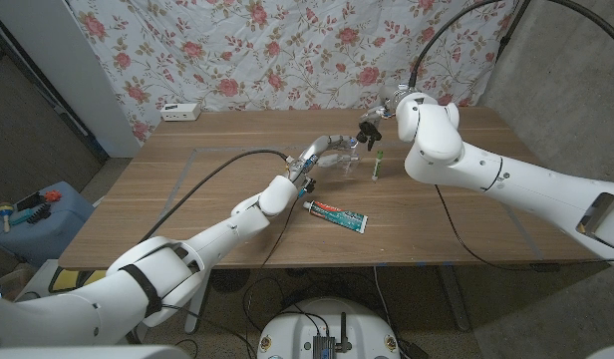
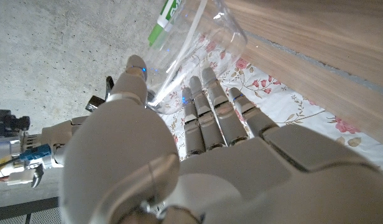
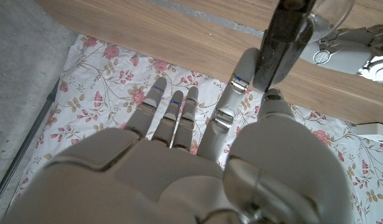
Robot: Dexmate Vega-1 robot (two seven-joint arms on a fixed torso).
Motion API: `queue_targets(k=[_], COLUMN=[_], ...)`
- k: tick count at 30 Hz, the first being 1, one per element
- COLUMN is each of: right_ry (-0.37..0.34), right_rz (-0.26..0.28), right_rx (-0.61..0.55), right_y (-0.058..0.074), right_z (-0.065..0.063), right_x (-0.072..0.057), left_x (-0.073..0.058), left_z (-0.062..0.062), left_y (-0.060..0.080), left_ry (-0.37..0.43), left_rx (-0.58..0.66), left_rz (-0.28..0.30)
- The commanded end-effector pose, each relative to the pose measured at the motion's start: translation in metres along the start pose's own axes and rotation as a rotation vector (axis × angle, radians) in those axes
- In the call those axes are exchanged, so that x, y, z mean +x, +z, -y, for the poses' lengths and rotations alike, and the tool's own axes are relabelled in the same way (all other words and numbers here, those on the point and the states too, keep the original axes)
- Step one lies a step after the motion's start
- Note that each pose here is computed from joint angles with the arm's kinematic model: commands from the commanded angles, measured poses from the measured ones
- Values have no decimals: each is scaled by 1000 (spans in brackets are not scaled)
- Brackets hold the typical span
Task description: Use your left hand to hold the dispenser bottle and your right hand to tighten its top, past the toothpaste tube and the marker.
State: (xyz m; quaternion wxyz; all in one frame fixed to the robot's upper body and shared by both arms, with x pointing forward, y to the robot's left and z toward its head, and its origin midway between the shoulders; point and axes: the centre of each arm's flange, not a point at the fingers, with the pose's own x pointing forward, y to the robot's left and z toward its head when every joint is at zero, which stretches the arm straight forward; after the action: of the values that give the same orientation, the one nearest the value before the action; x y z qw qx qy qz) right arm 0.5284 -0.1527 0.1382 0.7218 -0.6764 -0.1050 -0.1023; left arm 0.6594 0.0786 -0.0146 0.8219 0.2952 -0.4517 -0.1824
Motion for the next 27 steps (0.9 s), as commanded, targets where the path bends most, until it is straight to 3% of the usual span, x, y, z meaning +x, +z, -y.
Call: queue_targets(k=[1,27], right_ry=[8,19], right_rz=[-37,-67], right_rx=[-5,1], right_y=[5,13], right_z=[1,3], right_x=[4,4], left_x=[1,0], left_z=[-2,-4], left_y=[-1,-3], left_ry=[10,12], left_rx=[-3,-6], left_rz=[0,6])
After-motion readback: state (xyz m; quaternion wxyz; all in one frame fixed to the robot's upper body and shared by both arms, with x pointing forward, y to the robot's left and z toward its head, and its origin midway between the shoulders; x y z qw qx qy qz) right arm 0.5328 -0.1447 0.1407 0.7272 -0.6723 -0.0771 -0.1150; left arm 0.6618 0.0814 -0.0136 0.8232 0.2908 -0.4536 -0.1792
